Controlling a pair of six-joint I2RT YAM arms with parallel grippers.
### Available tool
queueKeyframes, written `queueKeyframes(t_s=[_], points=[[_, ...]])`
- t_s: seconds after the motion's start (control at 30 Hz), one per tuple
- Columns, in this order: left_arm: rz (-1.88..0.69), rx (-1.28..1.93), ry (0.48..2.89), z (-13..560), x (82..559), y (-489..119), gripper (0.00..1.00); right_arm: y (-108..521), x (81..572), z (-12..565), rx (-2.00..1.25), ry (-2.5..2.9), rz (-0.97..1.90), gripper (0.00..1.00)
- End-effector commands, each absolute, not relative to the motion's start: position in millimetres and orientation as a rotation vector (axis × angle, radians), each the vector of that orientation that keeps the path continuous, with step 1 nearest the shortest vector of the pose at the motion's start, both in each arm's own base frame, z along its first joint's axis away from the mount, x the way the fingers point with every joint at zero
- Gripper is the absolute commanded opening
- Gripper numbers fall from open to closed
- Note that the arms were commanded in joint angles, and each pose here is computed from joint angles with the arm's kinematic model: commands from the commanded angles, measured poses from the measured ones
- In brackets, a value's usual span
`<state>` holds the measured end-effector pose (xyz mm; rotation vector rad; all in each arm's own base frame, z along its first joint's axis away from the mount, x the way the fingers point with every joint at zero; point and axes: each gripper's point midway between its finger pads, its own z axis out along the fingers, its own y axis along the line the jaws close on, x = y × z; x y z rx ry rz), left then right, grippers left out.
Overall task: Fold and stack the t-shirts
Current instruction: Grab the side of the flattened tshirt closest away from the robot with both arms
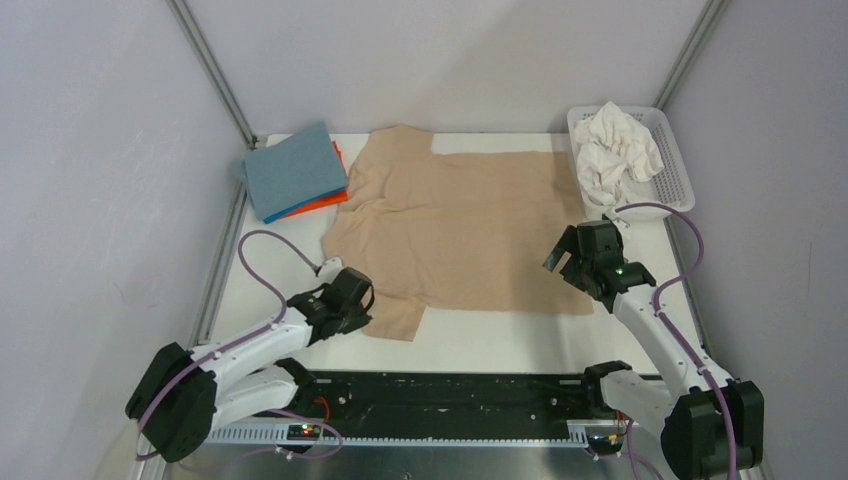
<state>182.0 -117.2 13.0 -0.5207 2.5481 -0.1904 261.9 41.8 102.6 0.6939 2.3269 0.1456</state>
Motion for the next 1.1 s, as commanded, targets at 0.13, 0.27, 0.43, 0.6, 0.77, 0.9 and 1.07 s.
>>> queueKeyframes(t_s=[0.13, 0.27, 0.43, 0.6, 0.77, 0.9, 1.07], points=[[-0.189, -0.427, 2.65, 0, 165, -123, 0.0, 24, 253, 98, 0.729, 2.323, 0.037, 0.99], [-0.239, -0.396, 2.64, 5, 162, -125, 0.0, -1, 230, 88, 0.863, 2.311, -0.088, 0.99], [-0.32, -0.36, 2.661, 6, 151, -130, 0.0, -18, 210, 60, 1.036, 2.267, -0.026, 0.96], [-0.384, -0.348, 2.682, 5, 143, -135, 0.0, -18, 203, 38, 1.123, 2.263, 0.073, 0.81], [-0.441, -0.342, 2.699, 4, 135, -139, 0.0, -12, 208, 24, 1.145, 2.276, 0.153, 0.69], [-0.474, -0.339, 2.716, 2, 127, -140, 0.0, -8, 210, 16, 1.148, 2.309, 0.174, 0.52], [-0.53, -0.33, 2.752, 1, 116, -144, 0.0, -7, 208, 15, 1.142, 2.315, 0.18, 0.16]])
